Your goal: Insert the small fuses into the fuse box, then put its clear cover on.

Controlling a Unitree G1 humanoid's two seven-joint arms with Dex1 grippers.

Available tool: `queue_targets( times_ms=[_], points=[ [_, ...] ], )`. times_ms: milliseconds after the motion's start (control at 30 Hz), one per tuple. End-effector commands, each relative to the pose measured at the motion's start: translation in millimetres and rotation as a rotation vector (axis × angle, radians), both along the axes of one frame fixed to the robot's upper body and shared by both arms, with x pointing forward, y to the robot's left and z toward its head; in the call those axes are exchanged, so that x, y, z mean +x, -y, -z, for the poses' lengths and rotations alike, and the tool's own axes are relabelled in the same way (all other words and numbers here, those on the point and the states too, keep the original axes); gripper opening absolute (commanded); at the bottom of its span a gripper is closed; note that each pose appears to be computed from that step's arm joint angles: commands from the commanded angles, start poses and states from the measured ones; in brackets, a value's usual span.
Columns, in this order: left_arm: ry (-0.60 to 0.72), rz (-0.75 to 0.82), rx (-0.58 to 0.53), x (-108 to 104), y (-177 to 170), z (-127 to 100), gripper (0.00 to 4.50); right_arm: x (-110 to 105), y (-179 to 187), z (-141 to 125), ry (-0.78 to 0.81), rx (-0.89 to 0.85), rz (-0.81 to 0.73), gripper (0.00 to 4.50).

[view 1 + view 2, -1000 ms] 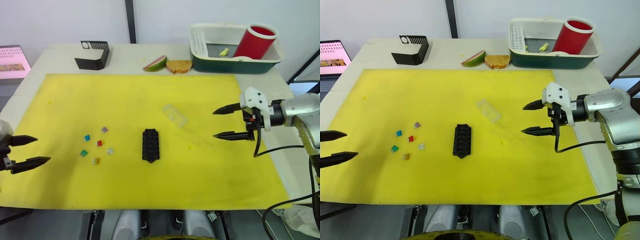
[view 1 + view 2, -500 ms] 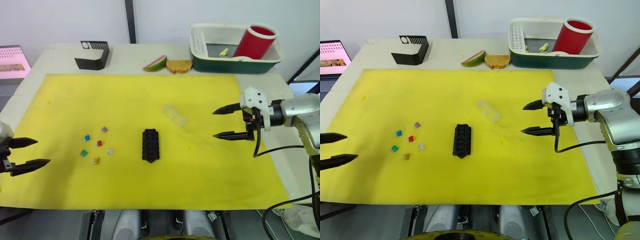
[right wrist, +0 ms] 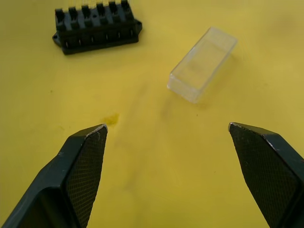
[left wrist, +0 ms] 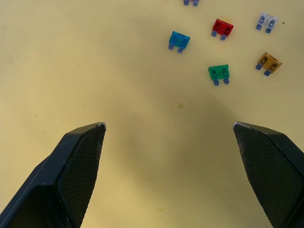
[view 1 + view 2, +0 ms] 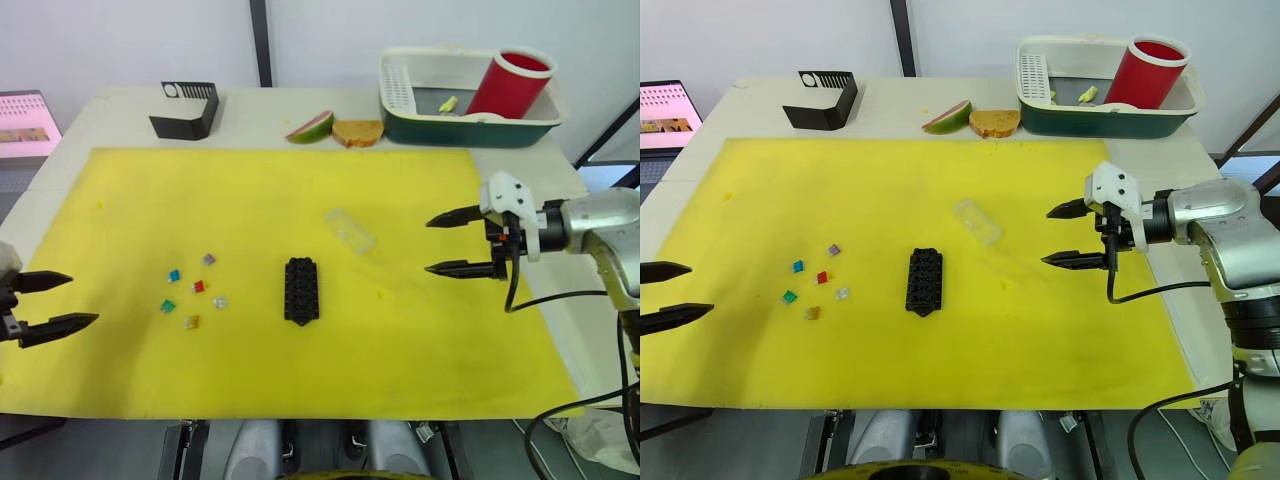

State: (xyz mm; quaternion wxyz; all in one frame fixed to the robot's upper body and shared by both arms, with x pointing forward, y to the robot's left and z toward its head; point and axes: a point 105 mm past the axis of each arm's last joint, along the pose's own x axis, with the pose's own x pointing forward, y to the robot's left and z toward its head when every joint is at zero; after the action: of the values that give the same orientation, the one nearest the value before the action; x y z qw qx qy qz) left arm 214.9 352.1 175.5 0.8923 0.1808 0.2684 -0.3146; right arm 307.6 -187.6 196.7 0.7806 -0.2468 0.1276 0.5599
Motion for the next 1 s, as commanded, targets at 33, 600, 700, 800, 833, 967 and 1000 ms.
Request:
queue_targets(
  times_ms=[33, 600, 700, 800, 833, 967, 1000],
  points=[
    [-0.009, 0.006, -0.071, -1, 5, 3, 4.5, -1, -16, -18, 0.071, 0.056, -0.033, 4.38],
    [-0.24, -0.003, -0.478, 5, 33, 26, 4.5, -15, -149, -25, 0.144, 0.264, -0.278, 4.38],
    [-0.292, -0.038, -0.579, 7, 37, 30, 4.5, -13, -156, -25, 0.161, 0.263, -0.289, 4.38],
    [-0.351, -0.068, -0.664, 8, 42, 38, 3.17, -10, -161, -29, 0.179, 0.273, -0.293, 4.5],
    [-0.367, -0.076, -0.687, 9, 44, 40, 3.17, -10, -161, -30, 0.184, 0.273, -0.295, 4.5],
    [-0.418, -0.117, -0.749, 13, 46, 49, 3.17, -10, -162, -32, 0.191, 0.274, -0.304, 4.5],
    [-0.43, -0.13, -0.761, 15, 45, 52, 3.17, -10, -162, -33, 0.192, 0.273, -0.303, 4.5]
  ],
)
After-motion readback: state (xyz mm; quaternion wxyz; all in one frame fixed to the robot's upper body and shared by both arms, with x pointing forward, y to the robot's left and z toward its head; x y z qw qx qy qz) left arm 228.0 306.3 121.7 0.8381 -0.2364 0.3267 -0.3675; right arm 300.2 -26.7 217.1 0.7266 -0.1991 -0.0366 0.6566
